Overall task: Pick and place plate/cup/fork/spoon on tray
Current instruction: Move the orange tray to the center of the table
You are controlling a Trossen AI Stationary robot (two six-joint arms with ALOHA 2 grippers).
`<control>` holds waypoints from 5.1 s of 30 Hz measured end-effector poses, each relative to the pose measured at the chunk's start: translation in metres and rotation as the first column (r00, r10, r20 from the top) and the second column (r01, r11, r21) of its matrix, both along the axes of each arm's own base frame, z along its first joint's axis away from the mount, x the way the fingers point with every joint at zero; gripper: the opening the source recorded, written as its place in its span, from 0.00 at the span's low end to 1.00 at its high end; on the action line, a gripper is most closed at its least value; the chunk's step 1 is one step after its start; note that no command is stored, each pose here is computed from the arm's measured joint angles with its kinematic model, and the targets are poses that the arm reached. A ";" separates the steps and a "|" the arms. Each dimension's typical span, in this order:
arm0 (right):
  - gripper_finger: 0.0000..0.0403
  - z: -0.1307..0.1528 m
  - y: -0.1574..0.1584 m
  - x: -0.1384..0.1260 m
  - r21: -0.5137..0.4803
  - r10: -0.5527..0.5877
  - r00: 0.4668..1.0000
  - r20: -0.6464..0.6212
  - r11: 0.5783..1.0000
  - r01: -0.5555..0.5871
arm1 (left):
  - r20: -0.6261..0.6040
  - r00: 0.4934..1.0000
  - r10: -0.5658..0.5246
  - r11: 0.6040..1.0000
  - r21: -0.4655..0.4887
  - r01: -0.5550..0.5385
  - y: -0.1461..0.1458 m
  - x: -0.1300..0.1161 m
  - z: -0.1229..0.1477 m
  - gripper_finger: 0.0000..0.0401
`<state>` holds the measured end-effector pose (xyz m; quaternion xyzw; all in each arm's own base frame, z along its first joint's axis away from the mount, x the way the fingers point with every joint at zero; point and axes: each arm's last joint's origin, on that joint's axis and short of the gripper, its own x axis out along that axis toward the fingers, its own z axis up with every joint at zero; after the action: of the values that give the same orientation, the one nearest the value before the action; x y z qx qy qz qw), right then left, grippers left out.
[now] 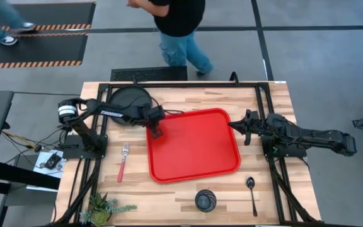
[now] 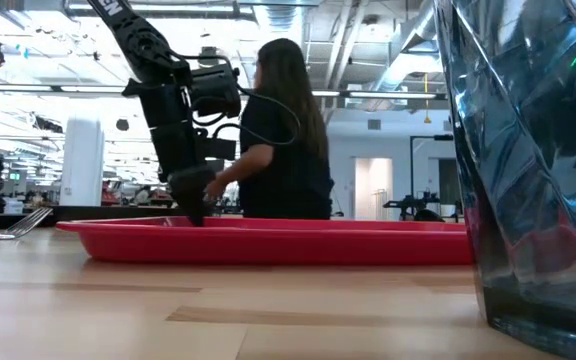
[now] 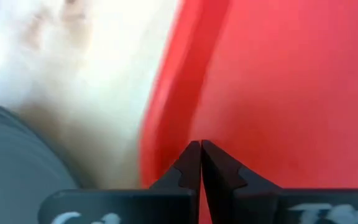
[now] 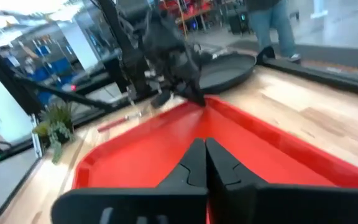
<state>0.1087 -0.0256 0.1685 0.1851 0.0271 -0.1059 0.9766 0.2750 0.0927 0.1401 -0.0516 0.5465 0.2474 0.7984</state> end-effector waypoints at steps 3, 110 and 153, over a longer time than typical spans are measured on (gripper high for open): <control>0.01 0.007 0.000 0.000 0.021 -0.010 0.995 -0.097 1.000 0.012 | 0.018 1.000 0.002 1.000 0.012 -0.002 0.006 0.000 0.001 0.00; 0.16 -0.036 -0.010 0.051 0.484 -0.096 0.543 -0.834 0.345 0.804 | 0.373 0.730 0.573 0.804 -0.431 -0.410 -0.120 -0.082 0.091 0.00; 0.15 -0.029 -0.014 0.046 0.486 -0.108 0.572 -0.813 0.416 0.769 | 0.378 0.736 0.562 0.812 -0.421 -0.404 -0.119 -0.082 0.091 0.00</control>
<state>0.1547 -0.0393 0.1394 0.5564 0.3686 -0.4169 0.6170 0.1933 -0.0268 0.2312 -0.3788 0.3269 0.3382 0.7970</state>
